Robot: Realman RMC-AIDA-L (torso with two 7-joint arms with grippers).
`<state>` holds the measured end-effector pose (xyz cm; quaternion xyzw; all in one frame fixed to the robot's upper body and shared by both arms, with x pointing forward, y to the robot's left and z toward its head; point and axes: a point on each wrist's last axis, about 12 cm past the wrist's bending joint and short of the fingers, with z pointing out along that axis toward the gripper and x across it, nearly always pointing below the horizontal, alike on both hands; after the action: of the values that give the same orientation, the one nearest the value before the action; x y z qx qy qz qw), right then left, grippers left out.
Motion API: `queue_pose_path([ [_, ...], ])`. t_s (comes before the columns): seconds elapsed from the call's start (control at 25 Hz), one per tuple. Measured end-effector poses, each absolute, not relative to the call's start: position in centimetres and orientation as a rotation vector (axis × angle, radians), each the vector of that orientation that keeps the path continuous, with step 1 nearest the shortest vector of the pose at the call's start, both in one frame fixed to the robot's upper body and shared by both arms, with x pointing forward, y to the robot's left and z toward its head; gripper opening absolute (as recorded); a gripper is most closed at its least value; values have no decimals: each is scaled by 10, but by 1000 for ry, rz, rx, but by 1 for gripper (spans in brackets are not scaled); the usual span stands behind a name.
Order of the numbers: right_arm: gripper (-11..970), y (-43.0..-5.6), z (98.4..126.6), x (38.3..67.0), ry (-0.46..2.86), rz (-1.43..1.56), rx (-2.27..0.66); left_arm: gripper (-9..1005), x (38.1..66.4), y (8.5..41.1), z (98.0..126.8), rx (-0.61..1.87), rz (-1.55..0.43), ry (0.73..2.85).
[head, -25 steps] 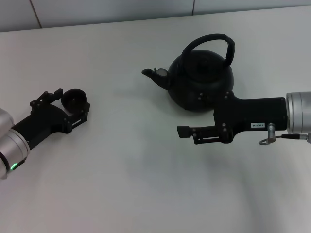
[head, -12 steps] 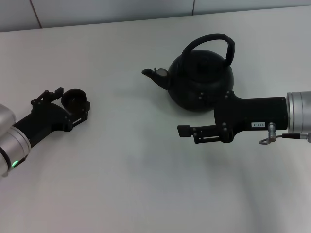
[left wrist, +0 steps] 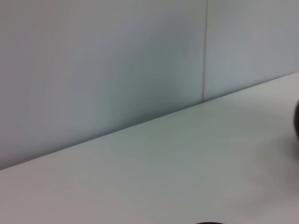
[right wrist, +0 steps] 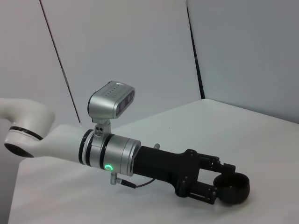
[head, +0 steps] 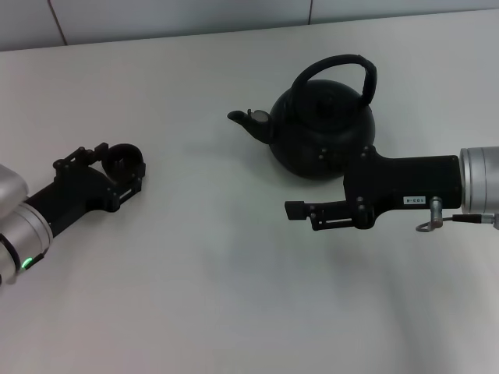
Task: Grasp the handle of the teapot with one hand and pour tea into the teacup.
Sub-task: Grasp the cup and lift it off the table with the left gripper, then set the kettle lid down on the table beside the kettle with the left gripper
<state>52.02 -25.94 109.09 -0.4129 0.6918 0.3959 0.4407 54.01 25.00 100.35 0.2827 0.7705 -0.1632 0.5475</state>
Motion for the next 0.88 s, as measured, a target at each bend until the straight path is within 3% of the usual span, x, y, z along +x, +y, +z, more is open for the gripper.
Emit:
queue_pose_path([
  [0.88,760,-258,1091,520,1717,988,-1031,694,540,197,1019,908,-545,1713],
])
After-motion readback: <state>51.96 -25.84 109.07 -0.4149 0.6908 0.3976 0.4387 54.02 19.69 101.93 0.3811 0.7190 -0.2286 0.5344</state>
